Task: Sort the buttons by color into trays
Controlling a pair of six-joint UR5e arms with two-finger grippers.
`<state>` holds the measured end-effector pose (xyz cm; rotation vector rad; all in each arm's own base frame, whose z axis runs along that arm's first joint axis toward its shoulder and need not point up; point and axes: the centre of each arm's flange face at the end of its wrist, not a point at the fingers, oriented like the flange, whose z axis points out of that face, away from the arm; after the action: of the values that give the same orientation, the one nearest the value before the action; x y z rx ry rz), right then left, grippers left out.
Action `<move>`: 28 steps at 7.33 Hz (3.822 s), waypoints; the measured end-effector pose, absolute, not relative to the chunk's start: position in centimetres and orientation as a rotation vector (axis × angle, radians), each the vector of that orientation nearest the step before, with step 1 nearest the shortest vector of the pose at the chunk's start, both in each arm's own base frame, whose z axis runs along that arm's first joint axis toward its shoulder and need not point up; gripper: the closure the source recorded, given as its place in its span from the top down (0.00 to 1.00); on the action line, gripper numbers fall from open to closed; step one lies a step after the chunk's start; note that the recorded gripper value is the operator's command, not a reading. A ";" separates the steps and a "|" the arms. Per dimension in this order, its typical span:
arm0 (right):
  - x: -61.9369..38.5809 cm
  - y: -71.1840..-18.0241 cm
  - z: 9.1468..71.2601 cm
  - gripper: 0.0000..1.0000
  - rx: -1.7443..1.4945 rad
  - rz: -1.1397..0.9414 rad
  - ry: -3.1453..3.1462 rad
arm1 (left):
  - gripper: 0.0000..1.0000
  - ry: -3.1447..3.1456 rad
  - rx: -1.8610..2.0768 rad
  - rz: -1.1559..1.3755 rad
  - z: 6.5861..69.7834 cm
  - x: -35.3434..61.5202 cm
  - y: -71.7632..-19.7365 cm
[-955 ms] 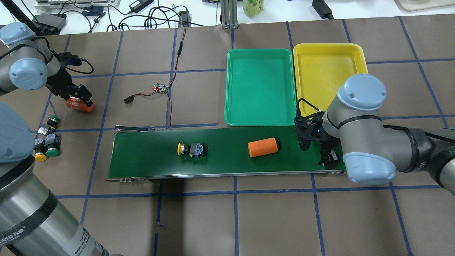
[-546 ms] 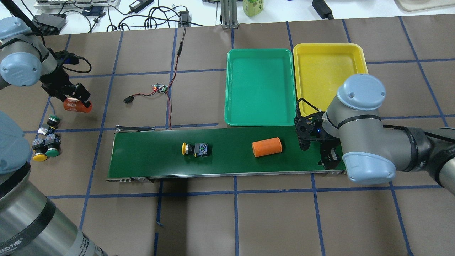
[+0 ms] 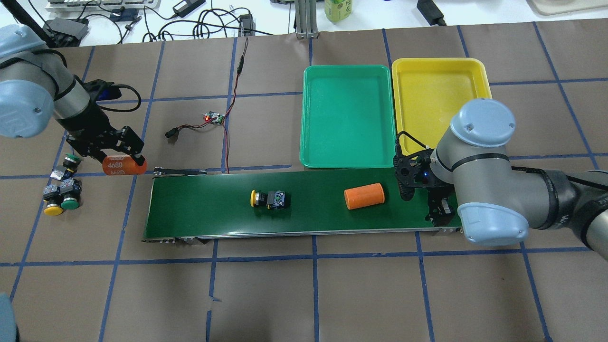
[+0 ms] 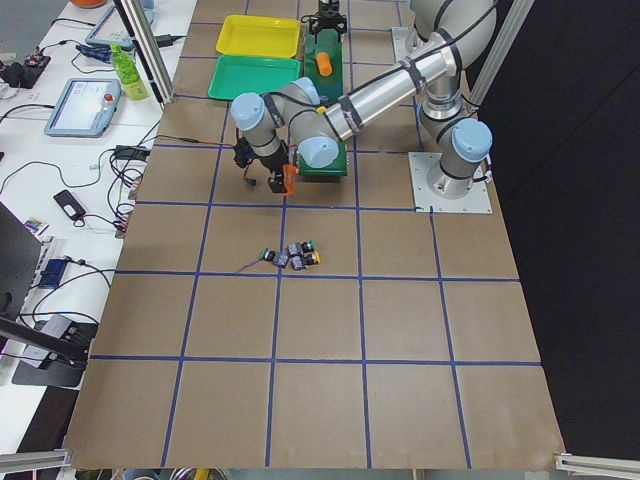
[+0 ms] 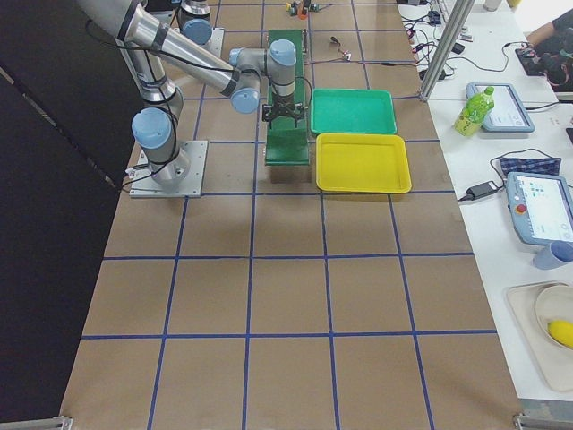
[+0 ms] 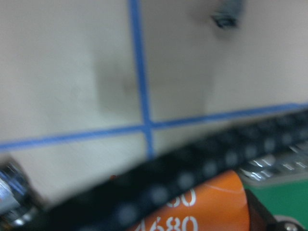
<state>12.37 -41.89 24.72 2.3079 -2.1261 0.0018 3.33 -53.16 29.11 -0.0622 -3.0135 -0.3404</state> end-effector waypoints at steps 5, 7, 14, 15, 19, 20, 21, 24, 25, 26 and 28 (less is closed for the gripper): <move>12.3 -43.3 24.9 1.00 2.306 0.008 -2.122 | 0.76 -3.071 0.121 -0.376 26.8 -10.8 -46.0; 12.3 -44.5 24.9 1.00 2.306 0.009 -2.124 | 1.00 -3.060 0.146 -0.291 24.9 -11.3 -45.7; 12.3 -44.5 24.8 1.00 2.308 0.005 -2.123 | 1.00 -3.072 0.166 -0.148 30.5 4.8 -51.7; 12.3 -44.4 24.8 1.00 2.308 0.005 -2.122 | 1.00 -3.079 0.081 -0.152 29.4 10.8 -52.6; 12.3 -44.4 24.9 1.00 2.307 0.007 -2.122 | 1.00 -3.115 -0.222 -0.106 24.6 24.5 -57.6; 12.3 -44.4 24.9 1.00 2.307 0.008 -2.122 | 1.00 -3.115 -0.274 -0.093 22.9 26.2 -58.3; 12.3 -44.4 24.9 1.00 2.308 0.008 -2.122 | 1.00 -3.115 -0.317 -0.082 21.2 27.7 -58.5; 12.3 -44.4 24.8 1.00 2.309 0.007 -2.123 | 0.46 -3.099 -0.393 -0.095 18.4 29.4 -58.8; 12.3 -44.5 24.7 1.00 2.309 0.006 -2.124 | 0.43 -3.094 -0.398 -0.101 18.0 29.4 -58.7; 12.3 -44.4 24.7 1.00 2.309 0.005 -2.124 | 0.31 -3.092 -0.400 -0.106 17.8 29.4 -58.6; 12.4 -44.4 24.7 1.00 2.311 0.005 -2.123 | 0.15 -3.098 -0.398 -0.101 18.0 29.5 -58.7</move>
<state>12.37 -44.39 24.71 2.3107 -2.1231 0.0049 29.50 -58.70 18.03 -0.3975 -3.0985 -0.1010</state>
